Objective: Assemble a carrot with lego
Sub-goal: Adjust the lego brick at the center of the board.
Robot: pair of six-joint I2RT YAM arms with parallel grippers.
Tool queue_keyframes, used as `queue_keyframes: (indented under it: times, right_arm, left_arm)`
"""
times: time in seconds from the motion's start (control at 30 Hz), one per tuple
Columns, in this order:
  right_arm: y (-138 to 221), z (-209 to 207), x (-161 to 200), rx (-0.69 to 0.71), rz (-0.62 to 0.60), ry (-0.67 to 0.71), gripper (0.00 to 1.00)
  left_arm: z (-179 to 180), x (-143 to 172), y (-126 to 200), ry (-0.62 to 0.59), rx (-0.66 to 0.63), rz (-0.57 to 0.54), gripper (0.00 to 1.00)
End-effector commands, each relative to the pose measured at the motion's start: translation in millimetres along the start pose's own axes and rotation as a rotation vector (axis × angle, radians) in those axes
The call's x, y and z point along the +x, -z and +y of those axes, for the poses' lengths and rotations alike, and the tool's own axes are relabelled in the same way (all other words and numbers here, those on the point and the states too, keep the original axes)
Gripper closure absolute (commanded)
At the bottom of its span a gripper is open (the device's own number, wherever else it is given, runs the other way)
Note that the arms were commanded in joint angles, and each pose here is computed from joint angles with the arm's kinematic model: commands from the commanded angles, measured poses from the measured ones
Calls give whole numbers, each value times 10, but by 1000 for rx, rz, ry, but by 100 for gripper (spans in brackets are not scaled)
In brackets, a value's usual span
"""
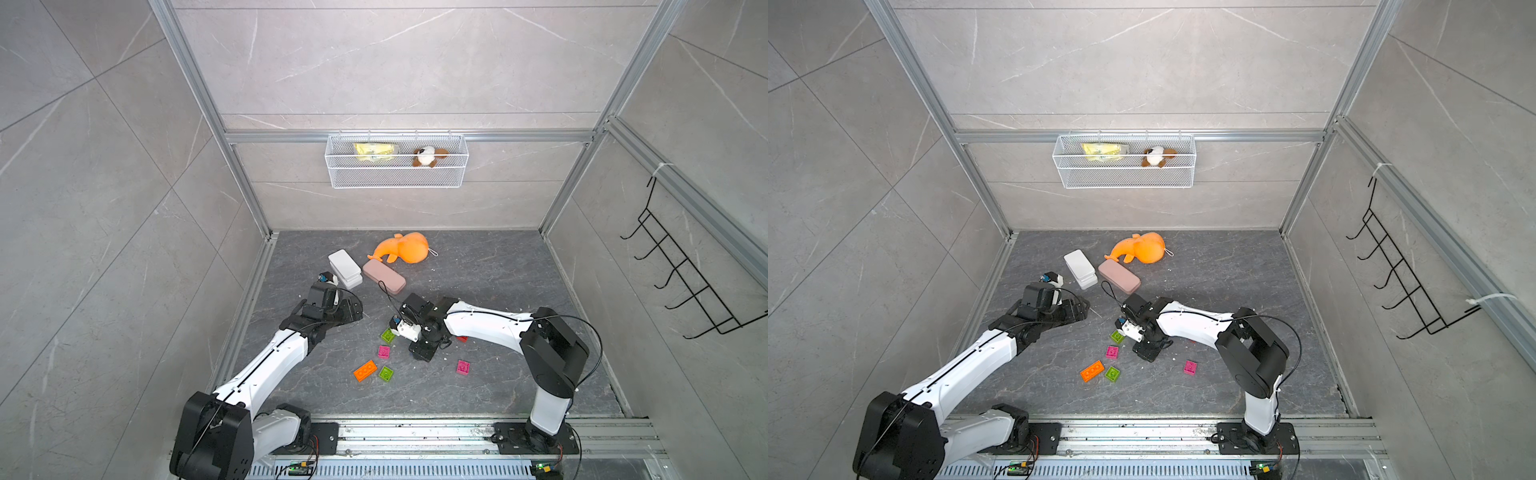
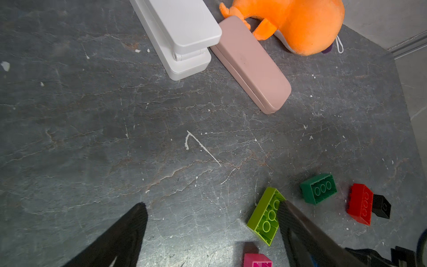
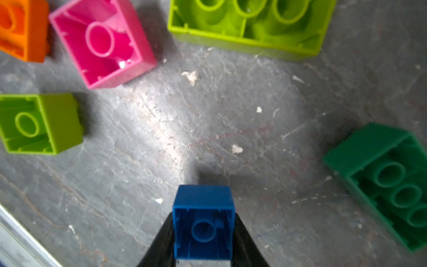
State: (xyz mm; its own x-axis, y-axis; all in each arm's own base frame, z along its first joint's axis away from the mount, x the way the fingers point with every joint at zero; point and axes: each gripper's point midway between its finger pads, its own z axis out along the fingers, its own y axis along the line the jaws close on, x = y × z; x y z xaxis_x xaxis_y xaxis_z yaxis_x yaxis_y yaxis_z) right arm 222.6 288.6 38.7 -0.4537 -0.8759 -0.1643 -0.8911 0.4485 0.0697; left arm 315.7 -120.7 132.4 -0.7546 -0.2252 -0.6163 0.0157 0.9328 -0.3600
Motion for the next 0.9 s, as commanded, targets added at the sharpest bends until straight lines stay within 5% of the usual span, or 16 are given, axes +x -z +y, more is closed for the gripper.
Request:
queue_keyframes:
  times: [0.0, 0.17, 0.57, 0.87]
  right_arm:
    - [49, 43, 113, -21, 78, 158, 69]
    - [-26, -35, 149, 22, 70, 297, 70]
    - [-166, -141, 90, 62, 122, 362, 66]
    - [51, -178, 201, 121, 109, 268, 29]
  left_arm:
    - [-24, -236, 153, -36, -20, -74, 8]
    - [-12, -242, 154, -39, -27, -82, 7]
    - [8, -195, 105, -40, -31, -64, 7]
    - [-15, -169, 111, -40, -15, -55, 7]
